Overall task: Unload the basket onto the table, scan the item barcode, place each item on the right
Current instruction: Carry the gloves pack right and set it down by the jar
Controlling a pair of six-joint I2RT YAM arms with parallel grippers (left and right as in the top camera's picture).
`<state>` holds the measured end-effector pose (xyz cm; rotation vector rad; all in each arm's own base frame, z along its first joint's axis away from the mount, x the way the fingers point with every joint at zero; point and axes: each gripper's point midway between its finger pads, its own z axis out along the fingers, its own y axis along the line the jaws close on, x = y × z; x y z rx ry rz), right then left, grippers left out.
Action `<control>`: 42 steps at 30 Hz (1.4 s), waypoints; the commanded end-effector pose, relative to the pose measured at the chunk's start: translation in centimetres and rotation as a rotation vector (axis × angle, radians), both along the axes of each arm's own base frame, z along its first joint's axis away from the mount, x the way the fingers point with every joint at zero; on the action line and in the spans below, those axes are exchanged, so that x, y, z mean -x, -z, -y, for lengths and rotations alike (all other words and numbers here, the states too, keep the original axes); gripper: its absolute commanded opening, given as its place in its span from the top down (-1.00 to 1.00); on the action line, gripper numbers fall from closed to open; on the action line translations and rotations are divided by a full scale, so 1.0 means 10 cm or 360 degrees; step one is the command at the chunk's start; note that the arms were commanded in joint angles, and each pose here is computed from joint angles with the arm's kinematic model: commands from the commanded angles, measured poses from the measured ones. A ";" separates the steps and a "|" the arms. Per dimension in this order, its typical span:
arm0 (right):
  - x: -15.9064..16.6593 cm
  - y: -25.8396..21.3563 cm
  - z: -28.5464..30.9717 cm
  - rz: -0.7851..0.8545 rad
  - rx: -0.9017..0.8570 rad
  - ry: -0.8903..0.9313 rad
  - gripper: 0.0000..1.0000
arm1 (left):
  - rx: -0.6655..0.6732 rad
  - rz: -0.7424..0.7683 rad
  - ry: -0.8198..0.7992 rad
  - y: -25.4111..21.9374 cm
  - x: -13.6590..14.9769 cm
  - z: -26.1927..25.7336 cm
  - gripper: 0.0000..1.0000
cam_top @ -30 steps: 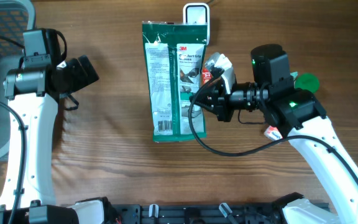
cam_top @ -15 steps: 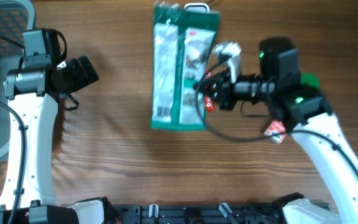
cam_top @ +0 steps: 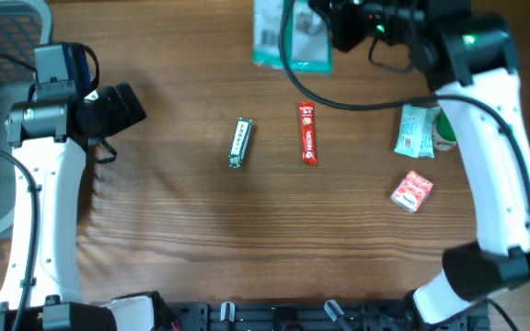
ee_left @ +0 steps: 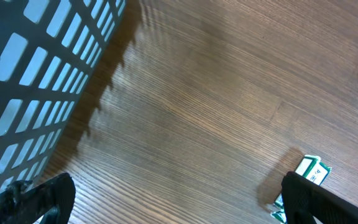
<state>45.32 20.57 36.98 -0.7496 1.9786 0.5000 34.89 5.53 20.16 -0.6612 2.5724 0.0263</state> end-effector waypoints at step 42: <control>-1.19 2.18 -0.84 0.0459 0.1342 0.0271 0.91 | 0.0005 0.0017 -0.0005 -0.03 -0.03 -0.01 -1.00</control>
